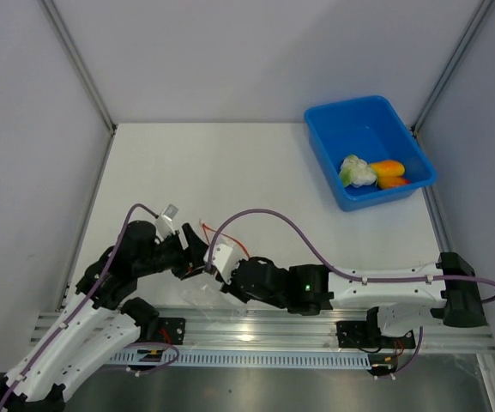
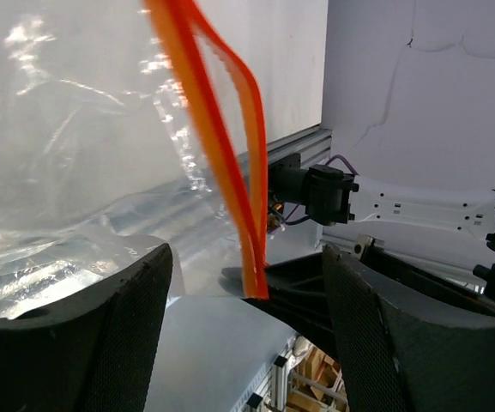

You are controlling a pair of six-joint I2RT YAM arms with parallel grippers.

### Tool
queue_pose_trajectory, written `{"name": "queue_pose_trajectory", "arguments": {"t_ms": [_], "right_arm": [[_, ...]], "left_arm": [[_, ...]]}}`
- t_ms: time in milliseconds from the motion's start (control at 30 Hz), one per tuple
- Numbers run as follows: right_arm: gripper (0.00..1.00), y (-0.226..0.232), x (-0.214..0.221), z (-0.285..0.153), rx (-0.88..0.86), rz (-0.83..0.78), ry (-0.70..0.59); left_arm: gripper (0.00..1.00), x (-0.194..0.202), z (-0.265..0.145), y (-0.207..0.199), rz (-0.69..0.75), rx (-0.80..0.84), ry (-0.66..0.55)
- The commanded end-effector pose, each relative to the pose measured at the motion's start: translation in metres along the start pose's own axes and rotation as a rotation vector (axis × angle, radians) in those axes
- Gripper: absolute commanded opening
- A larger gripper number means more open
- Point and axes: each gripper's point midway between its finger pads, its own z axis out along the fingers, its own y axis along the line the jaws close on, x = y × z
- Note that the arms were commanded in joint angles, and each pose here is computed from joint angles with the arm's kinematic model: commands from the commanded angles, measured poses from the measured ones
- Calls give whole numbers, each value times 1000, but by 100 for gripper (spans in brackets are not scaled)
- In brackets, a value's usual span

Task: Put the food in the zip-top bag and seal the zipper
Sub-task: Pick up the zipper food storage bag at the center of the board.

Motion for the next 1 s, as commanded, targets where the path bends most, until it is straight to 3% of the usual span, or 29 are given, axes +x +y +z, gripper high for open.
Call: {"name": "queue_pose_trajectory", "arguments": {"t_ms": [0, 100, 300, 400, 467, 567, 633, 733, 767, 867, 967], "right_arm": [[0, -2, -33, -9, 45, 7, -95], [0, 6, -37, -12, 43, -2, -107], [0, 13, -36, -14, 44, -20, -95], [0, 12, -34, -12, 54, -20, -86], [0, 10, -33, -12, 66, -8, -82], [1, 5, -30, -12, 83, 34, -74], [15, -1, -25, -12, 88, 71, -51], [23, -16, -18, -13, 107, 151, -29], [36, -18, -11, -14, 109, 163, -17], [56, -29, -14, -24, 103, 242, -48], [67, -39, -22, -39, 92, 296, -92]], "left_arm": [[73, 0, 7, 3, -10, -8, 7], [66, 1, 12, 5, -8, -5, 19], [33, 2, 21, 10, 2, -2, 31], [26, 1, 21, 8, 16, 2, 33], [4, 1, 20, 8, 25, 0, 31], [1, -2, 17, 5, 39, 6, 12], [0, -2, 17, 10, 42, -12, 1], [0, -10, 10, 13, 61, -50, -48], [1, -13, 10, 16, 67, -64, -69], [1, -17, 8, 18, 76, -83, -90], [0, -20, 8, 20, 82, -91, -109]]}}
